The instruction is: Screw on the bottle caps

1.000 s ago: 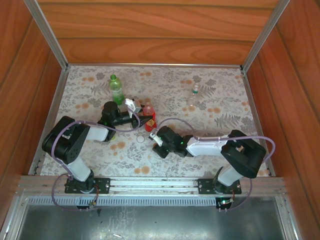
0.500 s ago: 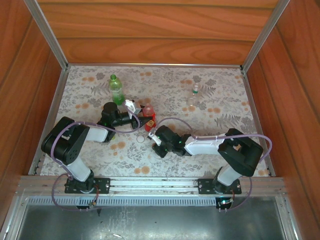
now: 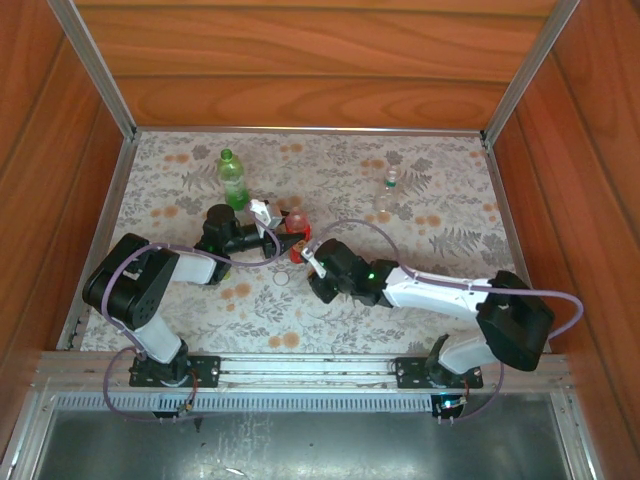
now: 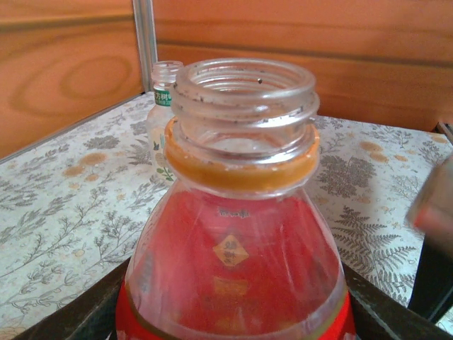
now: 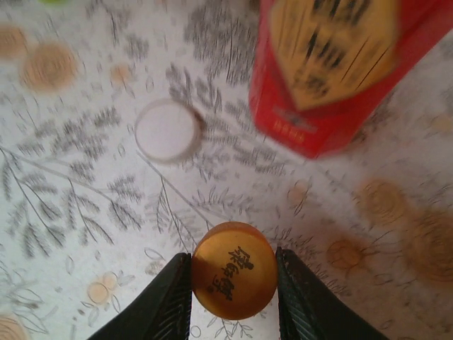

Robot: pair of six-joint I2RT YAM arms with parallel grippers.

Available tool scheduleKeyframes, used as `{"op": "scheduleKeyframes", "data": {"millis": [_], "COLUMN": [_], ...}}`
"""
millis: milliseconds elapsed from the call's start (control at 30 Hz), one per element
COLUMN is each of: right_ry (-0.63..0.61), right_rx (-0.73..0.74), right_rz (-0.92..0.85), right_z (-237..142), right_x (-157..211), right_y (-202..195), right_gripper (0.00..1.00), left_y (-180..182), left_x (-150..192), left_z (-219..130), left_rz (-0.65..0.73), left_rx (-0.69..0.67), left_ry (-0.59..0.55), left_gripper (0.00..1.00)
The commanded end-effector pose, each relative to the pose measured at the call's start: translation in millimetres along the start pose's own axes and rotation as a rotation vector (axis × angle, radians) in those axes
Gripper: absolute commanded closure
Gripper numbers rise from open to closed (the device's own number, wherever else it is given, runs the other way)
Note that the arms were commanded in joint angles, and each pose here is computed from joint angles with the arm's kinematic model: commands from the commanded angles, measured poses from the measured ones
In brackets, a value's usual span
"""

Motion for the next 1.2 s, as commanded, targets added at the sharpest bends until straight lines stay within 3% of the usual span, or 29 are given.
{"op": "scheduleKeyframes", "data": {"millis": [0, 533, 900, 1167], "right_ry": [0.000, -0.102, -0.113, -0.087], "right_rx": [0.056, 0.053, 0.056, 0.013], "right_rz": [0.035, -0.026, -0.090, -0.088], "right_z": [-22, -84, -81, -66], "right_x": [-11, -92, -140, -152], "right_y": [-2, 8, -6, -10], "right_gripper": [0.66, 0.66, 0.66, 0.66], "left_y": [-1, -3, -11, -11], "left_x": [-2, -2, 3, 4], "left_z": [0, 0, -3, -2], "left_rz": [0.039, 0.034, 0.021, 0.019], "left_rx": [-0.007, 0.021, 0.041, 0.044], "left_ry": [-0.003, -0.007, 0.004, 0.005], "left_gripper": [0.41, 0.41, 0.41, 0.41]}}
Point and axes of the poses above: each hand's point on the last joint's axis, 136 mm out from that joint toward the fingers, its own z axis out along the fingers, its own y axis along the line the jaws close on, x = y × z, the point moved 10 cm from there along -z, back along the fingers, and after that the axes turned 10 degrees about z, right-handed, at the moved point
